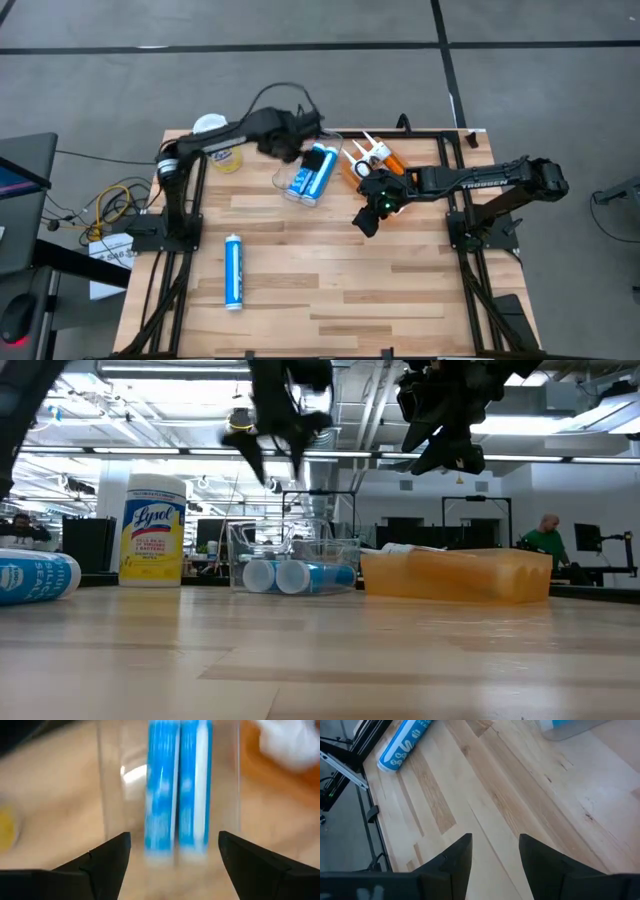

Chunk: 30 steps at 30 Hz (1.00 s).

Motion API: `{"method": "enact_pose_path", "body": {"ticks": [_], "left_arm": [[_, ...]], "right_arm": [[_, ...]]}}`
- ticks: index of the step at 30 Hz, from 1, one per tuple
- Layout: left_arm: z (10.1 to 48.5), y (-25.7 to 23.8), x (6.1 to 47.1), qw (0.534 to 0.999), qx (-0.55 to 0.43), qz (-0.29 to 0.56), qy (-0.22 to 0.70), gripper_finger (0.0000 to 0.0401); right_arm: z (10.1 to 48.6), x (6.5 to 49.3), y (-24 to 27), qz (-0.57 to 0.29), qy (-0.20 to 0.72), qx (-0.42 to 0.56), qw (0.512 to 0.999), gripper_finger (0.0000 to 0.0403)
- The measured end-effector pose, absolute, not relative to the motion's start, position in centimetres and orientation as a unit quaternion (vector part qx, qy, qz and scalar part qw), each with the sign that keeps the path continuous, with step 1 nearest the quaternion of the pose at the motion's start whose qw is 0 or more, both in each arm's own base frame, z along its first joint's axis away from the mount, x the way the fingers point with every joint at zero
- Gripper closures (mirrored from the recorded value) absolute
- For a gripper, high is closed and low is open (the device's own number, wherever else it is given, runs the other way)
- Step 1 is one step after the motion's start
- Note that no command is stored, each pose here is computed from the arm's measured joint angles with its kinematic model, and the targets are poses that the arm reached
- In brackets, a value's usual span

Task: Pick & place silicon tubes, Sealant and Lysol wipes
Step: Put the blue sealant into the left transparent bin

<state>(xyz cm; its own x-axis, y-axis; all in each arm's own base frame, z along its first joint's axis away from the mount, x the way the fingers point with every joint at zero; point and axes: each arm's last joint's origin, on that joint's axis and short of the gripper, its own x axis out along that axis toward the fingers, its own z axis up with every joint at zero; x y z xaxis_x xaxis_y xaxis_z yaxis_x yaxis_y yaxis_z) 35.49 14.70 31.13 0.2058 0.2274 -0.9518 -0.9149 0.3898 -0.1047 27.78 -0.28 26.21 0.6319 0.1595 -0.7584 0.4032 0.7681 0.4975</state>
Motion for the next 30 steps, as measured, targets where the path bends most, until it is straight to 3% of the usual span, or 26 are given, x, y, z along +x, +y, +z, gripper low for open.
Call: {"method": "enact_pose_path", "body": {"ticks": [5, 10, 19, 30], "left_arm": [[33.9, 6.8, 32.2, 0.651, -0.326, 0.454, 0.514, 0.0106], [33.1, 0.2, 29.8, 0.628, -0.351, 0.471, 0.511, 0.0105], [26.4, -7.6, 25.1, 0.503, -0.401, 0.548, 0.536, 0.0105], [19.0, -11.0, 22.4, 0.439, -0.450, 0.558, 0.542, 0.0105]], "right_arm": [[26.2, 27.8, -0.3, -0.071, 0.423, 0.329, 0.841, 0.0249], [26.2, 27.8, -0.3, -0.065, 0.423, 0.317, 0.846, 0.0249], [26.2, 27.8, -0.3, -0.064, 0.424, 0.316, 0.846, 0.0249], [26.2, 27.8, -0.3, -0.063, 0.424, 0.317, 0.846, 0.0249]]}}
